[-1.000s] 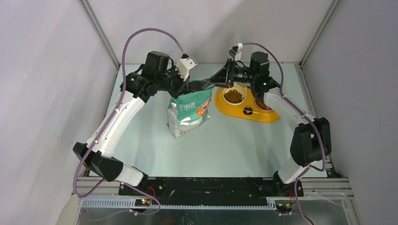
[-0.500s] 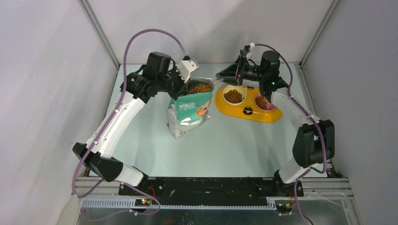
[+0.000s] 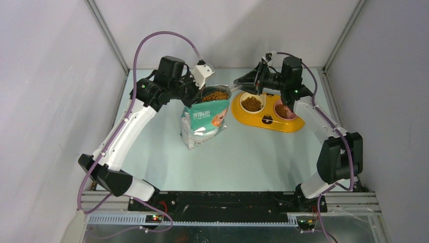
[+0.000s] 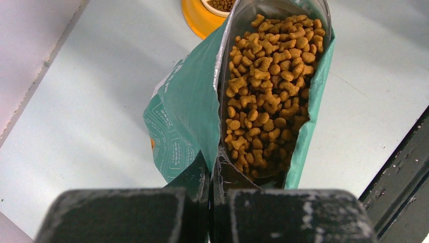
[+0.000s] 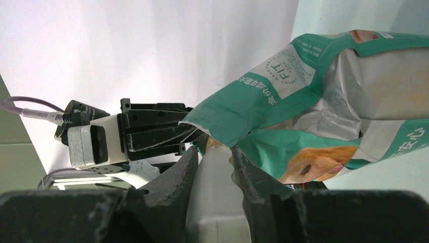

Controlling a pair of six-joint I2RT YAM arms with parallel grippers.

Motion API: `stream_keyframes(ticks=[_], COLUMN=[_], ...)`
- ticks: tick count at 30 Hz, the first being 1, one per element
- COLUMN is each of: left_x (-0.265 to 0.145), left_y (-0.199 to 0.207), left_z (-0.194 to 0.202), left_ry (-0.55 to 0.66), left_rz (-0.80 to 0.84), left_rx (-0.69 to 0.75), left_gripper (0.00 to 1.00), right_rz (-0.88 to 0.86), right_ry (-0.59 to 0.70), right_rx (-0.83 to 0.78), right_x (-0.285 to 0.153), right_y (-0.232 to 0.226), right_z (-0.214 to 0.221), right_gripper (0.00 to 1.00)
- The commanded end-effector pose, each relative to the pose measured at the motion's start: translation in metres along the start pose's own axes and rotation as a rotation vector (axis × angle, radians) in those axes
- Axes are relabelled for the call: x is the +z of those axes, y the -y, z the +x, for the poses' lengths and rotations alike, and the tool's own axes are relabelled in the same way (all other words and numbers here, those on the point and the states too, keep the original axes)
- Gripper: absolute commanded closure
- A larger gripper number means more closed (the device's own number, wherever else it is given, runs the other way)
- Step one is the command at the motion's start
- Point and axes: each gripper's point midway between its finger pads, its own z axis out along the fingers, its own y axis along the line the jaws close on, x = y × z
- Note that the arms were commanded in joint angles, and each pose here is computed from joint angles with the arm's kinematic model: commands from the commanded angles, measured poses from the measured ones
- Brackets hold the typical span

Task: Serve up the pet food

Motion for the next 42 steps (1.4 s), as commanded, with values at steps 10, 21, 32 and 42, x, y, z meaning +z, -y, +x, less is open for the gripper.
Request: stream_keyframes(ticks=[10, 21, 32, 42], left_x=[-0.015, -0.011, -0.005, -0.007], left_y=[-0.006, -0.004, -0.001, -0.003], left_z=[-0.001, -0.008, -0.021, -0.018], left_ry=[-0.008, 0.010, 0.034, 0.019], left_rz=[-0.046, -0.032, -0.011, -0.032], left_rx=[0.046, 0.000, -0.025, -0.012], left_gripper=[1.00, 1.00, 1.00, 1.00], right_rz=[0.026, -0.003, 0.033, 0.032], right_ry=[0.155, 0.206, 0.215, 0.255], right_rx=[0.054, -0.005, -0.056, -0.028], right_x=[-0.024, -0.042, -0.031, -0.046], right_y=[-0.012, -0.032, -0.045, -0.047], right_z=[-0.025, -0.030, -0.022, -0.037], right_gripper=[1.00, 1.00, 1.00, 1.00])
